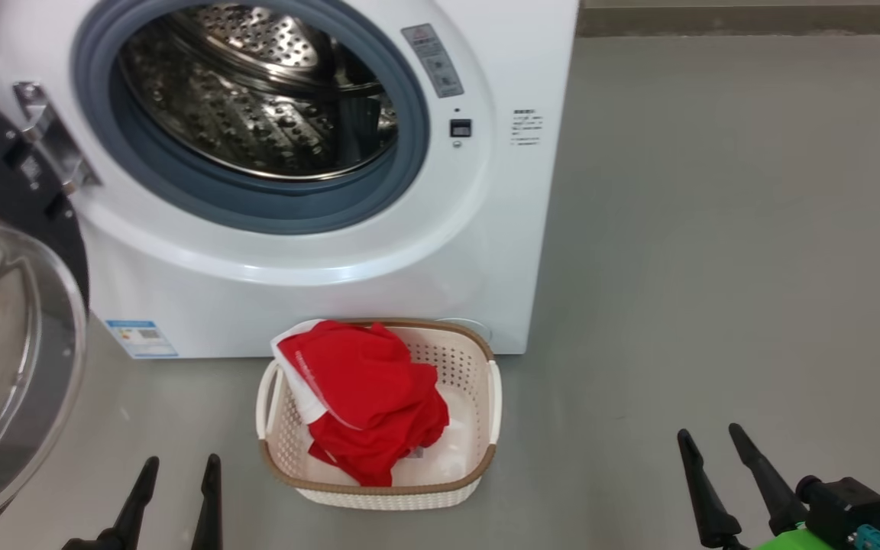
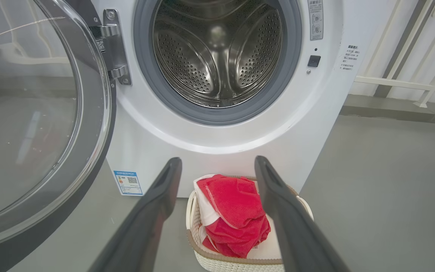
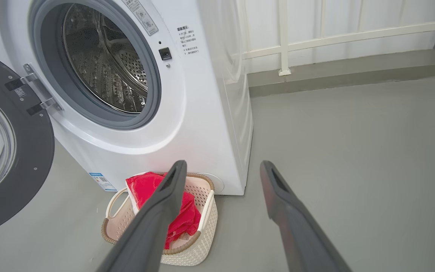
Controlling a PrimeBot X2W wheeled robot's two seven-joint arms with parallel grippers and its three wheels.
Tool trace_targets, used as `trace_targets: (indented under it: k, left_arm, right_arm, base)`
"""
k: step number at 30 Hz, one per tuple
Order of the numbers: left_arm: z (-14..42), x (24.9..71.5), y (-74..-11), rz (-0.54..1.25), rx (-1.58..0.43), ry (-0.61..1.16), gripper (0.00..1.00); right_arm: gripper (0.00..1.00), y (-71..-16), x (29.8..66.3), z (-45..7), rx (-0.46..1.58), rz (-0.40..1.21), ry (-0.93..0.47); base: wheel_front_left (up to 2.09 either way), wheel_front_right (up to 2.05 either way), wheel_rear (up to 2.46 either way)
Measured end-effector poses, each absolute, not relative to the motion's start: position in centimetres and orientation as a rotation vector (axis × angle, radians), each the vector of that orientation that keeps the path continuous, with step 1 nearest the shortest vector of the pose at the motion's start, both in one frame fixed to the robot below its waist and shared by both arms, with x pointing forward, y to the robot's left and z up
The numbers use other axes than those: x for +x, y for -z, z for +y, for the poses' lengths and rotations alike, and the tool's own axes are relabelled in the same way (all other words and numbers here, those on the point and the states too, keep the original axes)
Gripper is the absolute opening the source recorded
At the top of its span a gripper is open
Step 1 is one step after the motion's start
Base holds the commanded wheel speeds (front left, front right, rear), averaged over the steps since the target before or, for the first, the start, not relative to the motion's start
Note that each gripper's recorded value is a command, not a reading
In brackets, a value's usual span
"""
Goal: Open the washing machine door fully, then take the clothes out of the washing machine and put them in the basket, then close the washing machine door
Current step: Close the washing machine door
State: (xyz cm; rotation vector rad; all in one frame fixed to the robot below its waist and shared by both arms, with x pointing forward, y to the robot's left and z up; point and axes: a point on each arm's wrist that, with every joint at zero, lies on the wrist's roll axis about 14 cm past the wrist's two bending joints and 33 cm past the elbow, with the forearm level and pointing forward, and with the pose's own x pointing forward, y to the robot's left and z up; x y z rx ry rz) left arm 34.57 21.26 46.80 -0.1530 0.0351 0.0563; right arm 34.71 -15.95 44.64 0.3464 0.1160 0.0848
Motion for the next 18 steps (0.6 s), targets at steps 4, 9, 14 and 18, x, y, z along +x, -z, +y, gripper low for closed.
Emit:
trace_targets:
  k: [4,9,14,18]
  left_arm:
    - [22.5,33.7,-46.3,0.047,-0.157,-0.100,1.00]
    - [24.2,32.1,-45.7,0.063,-0.171,-0.168,1.00]
    - [26.4,30.1,-45.3,0.068,-0.182,-0.252,1.00]
    - [27.9,28.4,-45.2,0.067,-0.189,-0.314,1.00]
  right_arm:
    - [1.00,-44.2,35.1,-13.9,0.345,0.142,-0.149]
    - [1.00,-43.9,35.8,-11.3,0.340,0.164,-0.229]
    - [1.00,-44.1,37.0,-8.9,0.335,0.169,-0.309]
    - [1.00,-44.1,37.4,-6.8,0.325,0.180,-0.377]
  base:
    - [0.00,0.00,0.00]
    - [0.00,0.00,0.00]
    - [0.00,0.00,0.00]
    - [0.00,0.00,0.00]
